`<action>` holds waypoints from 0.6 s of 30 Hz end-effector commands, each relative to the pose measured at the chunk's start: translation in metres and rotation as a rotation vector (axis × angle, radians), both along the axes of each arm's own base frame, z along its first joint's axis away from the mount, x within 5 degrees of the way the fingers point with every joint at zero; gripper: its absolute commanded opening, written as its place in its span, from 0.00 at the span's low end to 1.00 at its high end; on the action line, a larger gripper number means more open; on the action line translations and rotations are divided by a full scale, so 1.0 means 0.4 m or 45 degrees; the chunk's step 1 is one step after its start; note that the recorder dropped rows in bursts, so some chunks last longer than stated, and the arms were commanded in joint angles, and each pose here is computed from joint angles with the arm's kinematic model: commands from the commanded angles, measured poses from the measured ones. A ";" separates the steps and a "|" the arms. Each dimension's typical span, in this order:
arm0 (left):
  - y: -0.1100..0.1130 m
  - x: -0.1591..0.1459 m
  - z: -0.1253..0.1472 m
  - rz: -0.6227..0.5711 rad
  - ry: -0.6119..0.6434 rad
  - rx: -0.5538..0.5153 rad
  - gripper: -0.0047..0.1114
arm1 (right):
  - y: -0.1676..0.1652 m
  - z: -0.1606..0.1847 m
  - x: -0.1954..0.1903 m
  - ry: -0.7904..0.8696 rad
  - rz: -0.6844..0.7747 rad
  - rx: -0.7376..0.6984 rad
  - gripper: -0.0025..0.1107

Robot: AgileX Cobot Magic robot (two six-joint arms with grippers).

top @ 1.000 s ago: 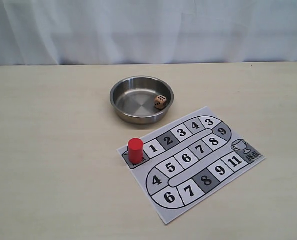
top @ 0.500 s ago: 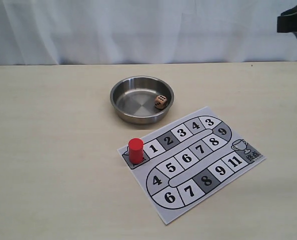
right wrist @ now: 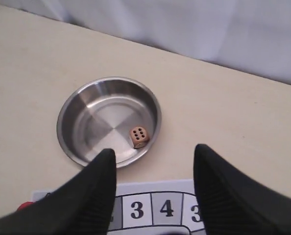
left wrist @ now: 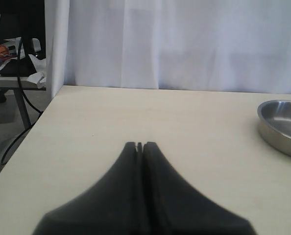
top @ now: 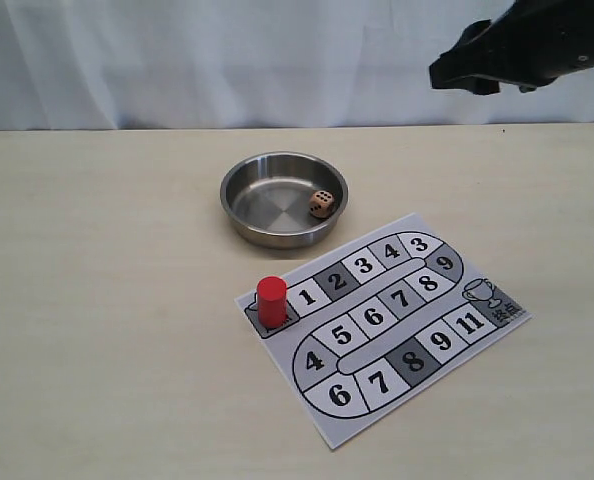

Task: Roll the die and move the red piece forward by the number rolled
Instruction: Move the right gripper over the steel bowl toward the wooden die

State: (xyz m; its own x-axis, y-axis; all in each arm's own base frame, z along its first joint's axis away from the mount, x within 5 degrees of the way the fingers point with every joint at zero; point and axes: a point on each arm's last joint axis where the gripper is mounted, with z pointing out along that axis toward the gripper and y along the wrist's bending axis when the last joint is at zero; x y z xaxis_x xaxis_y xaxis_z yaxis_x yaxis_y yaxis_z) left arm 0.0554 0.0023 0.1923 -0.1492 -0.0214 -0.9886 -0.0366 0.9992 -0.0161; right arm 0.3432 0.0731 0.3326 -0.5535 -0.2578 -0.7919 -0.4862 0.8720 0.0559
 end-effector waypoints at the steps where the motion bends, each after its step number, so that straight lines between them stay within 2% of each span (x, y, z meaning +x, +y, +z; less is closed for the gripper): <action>1: 0.000 0.000 0.001 0.000 -0.014 -0.005 0.04 | 0.085 -0.010 0.033 -0.026 0.130 -0.016 0.44; 8: 0.000 0.000 0.001 0.000 -0.014 -0.005 0.04 | 0.197 -0.046 0.094 -0.004 0.252 -0.059 0.45; 10: 0.000 0.000 0.000 0.000 -0.012 -0.005 0.04 | 0.216 -0.067 0.113 0.044 0.244 -0.077 0.51; 13: 0.000 0.000 -0.001 0.000 -0.005 -0.008 0.04 | 0.225 -0.100 0.142 0.132 0.220 -0.089 0.58; 18: 0.000 0.000 -0.001 0.000 -0.005 -0.008 0.04 | 0.246 -0.155 0.177 0.196 0.227 -0.094 0.58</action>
State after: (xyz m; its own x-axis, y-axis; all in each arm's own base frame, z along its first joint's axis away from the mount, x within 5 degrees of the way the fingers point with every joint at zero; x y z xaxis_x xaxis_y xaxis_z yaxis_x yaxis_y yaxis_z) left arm 0.0554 0.0023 0.1923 -0.1492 -0.0214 -0.9886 -0.0366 0.9992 -0.0161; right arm 0.4088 0.1662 0.2788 -0.5935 -0.4073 -0.6942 -0.6208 0.7806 0.0727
